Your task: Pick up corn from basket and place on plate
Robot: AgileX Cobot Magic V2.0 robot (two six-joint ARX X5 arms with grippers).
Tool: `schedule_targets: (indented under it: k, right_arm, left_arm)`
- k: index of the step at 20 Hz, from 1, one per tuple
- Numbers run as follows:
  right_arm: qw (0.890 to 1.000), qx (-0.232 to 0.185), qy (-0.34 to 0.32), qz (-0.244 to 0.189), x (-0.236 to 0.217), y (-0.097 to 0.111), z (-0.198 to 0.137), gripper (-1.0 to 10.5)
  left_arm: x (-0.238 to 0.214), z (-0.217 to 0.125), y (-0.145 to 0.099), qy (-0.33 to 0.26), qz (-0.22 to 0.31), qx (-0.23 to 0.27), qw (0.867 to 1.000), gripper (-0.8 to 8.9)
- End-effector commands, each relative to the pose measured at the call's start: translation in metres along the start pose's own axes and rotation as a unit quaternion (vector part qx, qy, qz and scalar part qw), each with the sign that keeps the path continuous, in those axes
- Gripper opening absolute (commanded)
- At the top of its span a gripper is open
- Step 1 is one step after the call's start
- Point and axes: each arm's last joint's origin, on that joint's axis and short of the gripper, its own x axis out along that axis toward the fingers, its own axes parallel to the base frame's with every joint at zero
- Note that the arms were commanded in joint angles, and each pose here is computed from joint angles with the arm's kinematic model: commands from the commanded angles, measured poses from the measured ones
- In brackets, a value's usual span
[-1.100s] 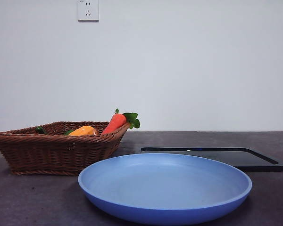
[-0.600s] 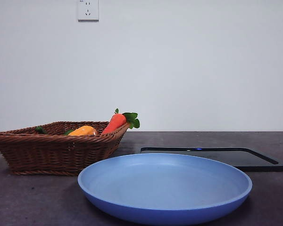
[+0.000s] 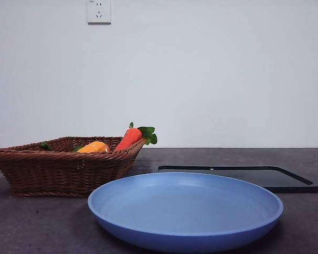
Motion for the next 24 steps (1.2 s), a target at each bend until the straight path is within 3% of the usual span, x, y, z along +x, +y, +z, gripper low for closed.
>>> schedule_targets:
  k: [1,6,12,16,18,21,24]
  right_arm:
    - [0.998,-0.026,0.059,0.016,-0.002,0.005,0.009,0.0]
    - [0.987,-0.037,0.151,0.042,0.0,0.01,0.02,0.0]
    - [0.965,-0.057,0.246,0.065,0.01,0.014,0.031,0.0]
    - [0.956,-0.06,0.276,0.082,0.021,0.016,0.03,0.0]
    - [0.954,-0.06,0.281,0.086,0.023,0.016,0.029,0.9]
    - [0.954,-0.048,0.285,0.083,0.026,0.016,0.03,3.0]
    - [0.95,-0.038,0.298,0.085,0.031,0.016,0.029,3.1]
  left_arm:
    - [-0.001,0.013,-0.007,0.034,-0.017,0.039,0.998,0.07]
    - [-0.001,0.021,-0.012,0.095,-0.044,0.055,0.993,0.07]
    - [0.003,0.013,-0.01,0.172,-0.056,0.051,0.982,0.07]
    - [0.004,0.013,-0.009,0.178,-0.055,0.052,0.981,0.18]
    - [0.005,0.014,-0.009,0.175,-0.055,0.052,0.982,0.94]
    - [0.005,0.014,-0.009,0.176,-0.054,0.048,0.982,3.54]
    - [0.007,0.014,-0.009,0.181,-0.051,0.037,0.981,3.94]
